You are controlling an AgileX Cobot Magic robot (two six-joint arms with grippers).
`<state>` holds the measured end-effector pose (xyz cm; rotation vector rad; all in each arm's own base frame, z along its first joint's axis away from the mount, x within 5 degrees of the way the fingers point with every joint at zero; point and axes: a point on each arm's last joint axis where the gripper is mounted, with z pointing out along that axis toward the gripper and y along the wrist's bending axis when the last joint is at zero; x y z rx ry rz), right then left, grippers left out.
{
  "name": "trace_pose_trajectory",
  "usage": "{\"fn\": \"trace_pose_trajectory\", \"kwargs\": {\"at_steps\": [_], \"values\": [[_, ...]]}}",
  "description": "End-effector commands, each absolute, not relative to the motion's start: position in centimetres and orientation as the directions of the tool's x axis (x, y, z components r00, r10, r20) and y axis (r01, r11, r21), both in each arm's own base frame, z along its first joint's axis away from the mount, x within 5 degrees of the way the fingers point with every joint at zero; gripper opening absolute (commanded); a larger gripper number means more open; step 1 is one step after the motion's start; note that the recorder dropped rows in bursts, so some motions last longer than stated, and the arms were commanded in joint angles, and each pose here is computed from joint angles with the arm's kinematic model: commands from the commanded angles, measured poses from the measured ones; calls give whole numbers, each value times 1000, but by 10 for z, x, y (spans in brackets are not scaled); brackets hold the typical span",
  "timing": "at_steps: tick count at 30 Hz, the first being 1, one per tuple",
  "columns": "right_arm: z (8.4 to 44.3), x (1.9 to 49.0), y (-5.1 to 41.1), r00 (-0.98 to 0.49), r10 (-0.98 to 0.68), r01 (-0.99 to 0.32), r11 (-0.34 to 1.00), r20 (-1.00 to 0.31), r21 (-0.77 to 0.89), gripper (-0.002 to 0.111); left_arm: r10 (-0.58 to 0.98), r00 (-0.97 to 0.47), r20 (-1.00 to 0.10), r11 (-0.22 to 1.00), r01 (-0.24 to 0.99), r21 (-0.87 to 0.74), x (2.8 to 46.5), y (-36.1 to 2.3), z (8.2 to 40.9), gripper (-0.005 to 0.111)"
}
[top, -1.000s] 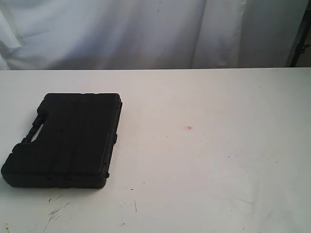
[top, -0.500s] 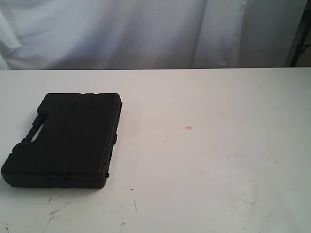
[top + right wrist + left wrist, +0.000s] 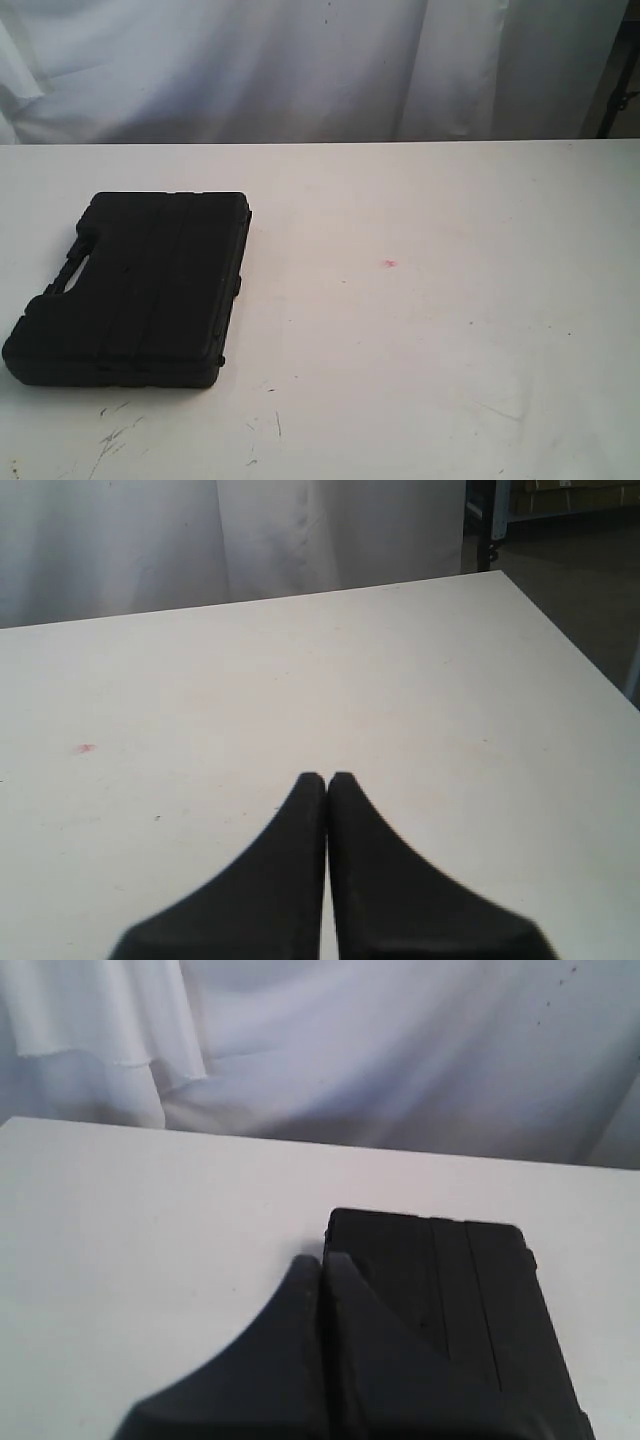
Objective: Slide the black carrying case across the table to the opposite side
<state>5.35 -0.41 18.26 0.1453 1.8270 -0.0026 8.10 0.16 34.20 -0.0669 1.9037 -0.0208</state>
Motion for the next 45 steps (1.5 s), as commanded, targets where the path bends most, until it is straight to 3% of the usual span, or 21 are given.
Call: {"fn": "trace_pose_trajectory", "kwargs": {"at_steps": [1,7,22,45], "values": [[182,53,-4,-248,95,101,992,-964,72,0,-106,-179,-978,994,-15,-105,76,-1,328,0],[182,53,-4,-248,95,101,992,-964,72,0,-123,-96,-988,992,-11,-122,64,-1,279,0],[182,53,-4,-248,95,101,992,-964,72,0,-149,-193,-970,989,-27,-147,54,-1,190,0],[182,53,-4,-248,102,100,992,-963,80,0,-130,-254,-958,991,-8,-133,53,-2,182,0]]}}
